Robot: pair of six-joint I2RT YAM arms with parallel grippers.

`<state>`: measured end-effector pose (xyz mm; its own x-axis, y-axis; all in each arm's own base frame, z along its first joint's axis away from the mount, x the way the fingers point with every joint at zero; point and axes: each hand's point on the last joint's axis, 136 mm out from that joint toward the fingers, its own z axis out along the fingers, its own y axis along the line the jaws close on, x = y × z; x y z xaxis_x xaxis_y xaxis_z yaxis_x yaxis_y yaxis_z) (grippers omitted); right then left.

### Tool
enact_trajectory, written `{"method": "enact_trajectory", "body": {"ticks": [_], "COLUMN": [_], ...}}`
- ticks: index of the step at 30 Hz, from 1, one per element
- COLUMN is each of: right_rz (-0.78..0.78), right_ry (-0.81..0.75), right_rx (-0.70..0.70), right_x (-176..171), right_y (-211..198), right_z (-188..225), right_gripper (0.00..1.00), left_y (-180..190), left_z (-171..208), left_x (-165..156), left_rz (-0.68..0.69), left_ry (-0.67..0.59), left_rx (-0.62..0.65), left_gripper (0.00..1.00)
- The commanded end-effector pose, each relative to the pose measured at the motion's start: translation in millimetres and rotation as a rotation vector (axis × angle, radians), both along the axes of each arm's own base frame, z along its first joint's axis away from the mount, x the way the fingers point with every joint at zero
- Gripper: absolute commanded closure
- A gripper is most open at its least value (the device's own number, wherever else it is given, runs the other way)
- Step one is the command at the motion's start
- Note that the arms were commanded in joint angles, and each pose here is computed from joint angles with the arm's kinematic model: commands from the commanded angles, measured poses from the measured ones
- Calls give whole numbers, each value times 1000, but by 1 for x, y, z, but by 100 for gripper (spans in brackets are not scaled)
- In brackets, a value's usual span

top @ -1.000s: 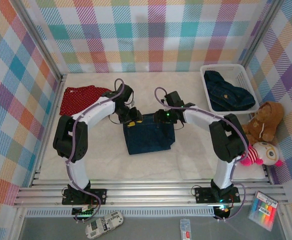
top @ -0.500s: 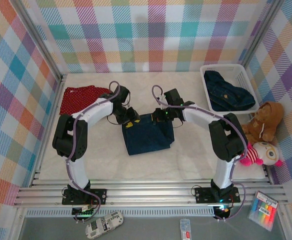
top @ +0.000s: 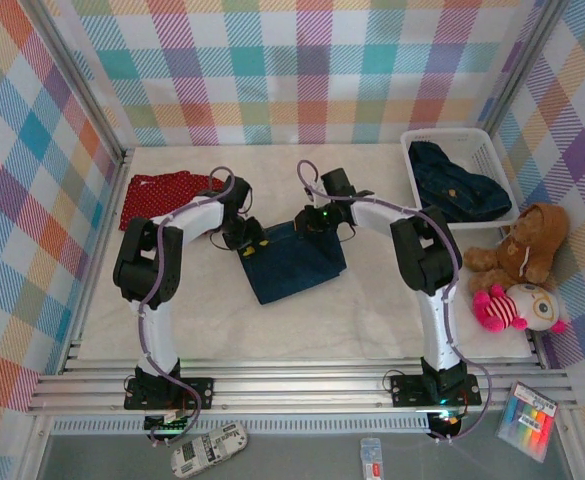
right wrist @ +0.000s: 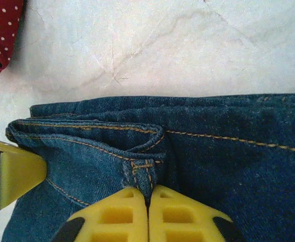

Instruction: Fold and stack the skirts

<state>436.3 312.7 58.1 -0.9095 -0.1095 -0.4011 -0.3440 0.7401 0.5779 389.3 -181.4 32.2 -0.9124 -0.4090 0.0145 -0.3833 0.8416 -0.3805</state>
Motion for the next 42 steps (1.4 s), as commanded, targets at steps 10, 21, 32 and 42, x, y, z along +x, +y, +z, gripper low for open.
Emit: {"method": "enact_trajectory", "body": {"ticks": [10,21,32,42], "right_rz": [-79,-235,-469,-399], "right_ry": [56,249,397,185], "right_rx": [-65,-245,-141,-91], "right_x": [-67,-82,-102,-85], "right_y": [-19,-23,-32,-23], "right_z": [38,-37,-53,24], "right_gripper": [71,100,75,45], "left_y": [31,32,22,4], "left_z": [-48,-56,-51,48], "left_x": [-30,-25,-1,25], "left_rz": [33,23,-139,-178], "left_ry": [144,142,91,-82], "left_rx": [125,97,97,5], "left_gripper": [60,59,59,44]}}
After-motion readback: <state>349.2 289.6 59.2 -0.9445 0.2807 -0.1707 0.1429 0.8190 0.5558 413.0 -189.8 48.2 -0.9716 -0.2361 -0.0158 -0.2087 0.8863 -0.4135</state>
